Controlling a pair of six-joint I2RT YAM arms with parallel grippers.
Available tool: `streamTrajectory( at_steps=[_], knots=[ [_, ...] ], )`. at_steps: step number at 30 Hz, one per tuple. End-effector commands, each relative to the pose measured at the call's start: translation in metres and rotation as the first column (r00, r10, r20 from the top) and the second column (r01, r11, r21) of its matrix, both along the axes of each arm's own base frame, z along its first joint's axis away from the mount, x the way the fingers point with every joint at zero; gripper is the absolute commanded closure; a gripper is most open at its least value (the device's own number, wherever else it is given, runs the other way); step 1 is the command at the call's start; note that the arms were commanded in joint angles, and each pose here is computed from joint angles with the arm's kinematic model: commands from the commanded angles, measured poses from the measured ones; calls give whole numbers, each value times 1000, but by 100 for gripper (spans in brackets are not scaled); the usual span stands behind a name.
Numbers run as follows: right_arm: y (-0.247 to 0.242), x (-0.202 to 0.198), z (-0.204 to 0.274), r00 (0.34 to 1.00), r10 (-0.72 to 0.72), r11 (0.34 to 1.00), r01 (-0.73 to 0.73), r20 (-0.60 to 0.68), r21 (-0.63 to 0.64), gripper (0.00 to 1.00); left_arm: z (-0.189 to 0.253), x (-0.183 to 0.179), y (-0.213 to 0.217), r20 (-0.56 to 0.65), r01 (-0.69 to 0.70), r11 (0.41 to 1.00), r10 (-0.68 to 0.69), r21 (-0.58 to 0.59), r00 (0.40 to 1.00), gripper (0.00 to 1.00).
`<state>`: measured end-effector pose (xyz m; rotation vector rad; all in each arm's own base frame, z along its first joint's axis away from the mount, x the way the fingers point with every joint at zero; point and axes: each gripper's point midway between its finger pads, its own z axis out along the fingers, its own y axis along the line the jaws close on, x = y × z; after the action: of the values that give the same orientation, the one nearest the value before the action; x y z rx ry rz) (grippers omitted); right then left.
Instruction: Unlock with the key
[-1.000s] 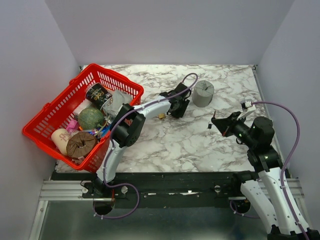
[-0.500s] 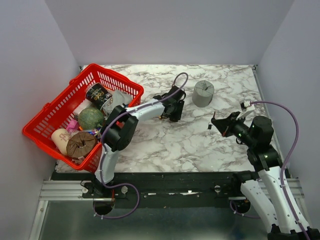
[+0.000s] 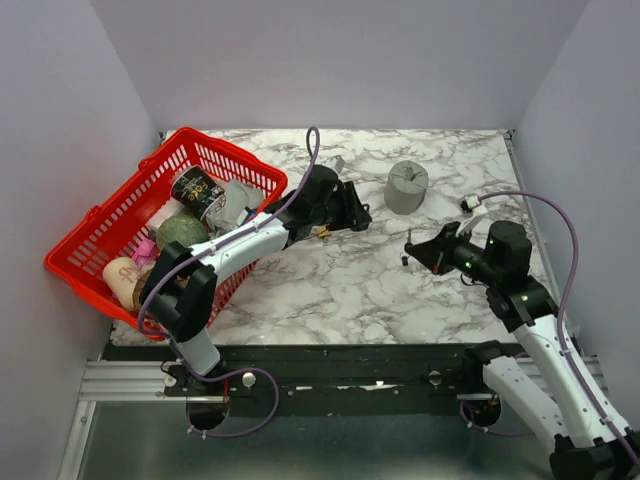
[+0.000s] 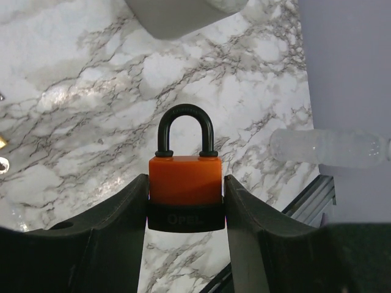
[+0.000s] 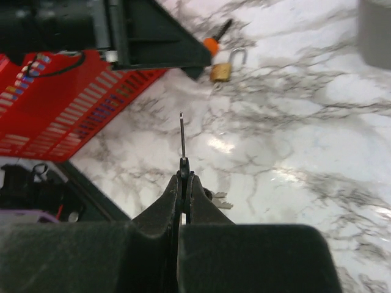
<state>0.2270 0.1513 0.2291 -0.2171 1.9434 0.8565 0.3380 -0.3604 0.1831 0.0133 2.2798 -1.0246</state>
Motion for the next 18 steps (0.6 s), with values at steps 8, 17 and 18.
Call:
streamTrajectory(
  at_steps=[8,17,18],
  knots=[
    [95,-2,-27,972,185,983,-180,-149,46,99,8,-2,13,46,-45,998,47,-44,998,100],
    [110,13,-47,956,188,982,-184,-226,41,99,9,-5,17,56,-45,998,47,-41,997,100],
    [111,15,-47,956,186,983,-181,-229,43,99,9,-5,17,53,-43,998,45,-44,998,100]
  ],
)
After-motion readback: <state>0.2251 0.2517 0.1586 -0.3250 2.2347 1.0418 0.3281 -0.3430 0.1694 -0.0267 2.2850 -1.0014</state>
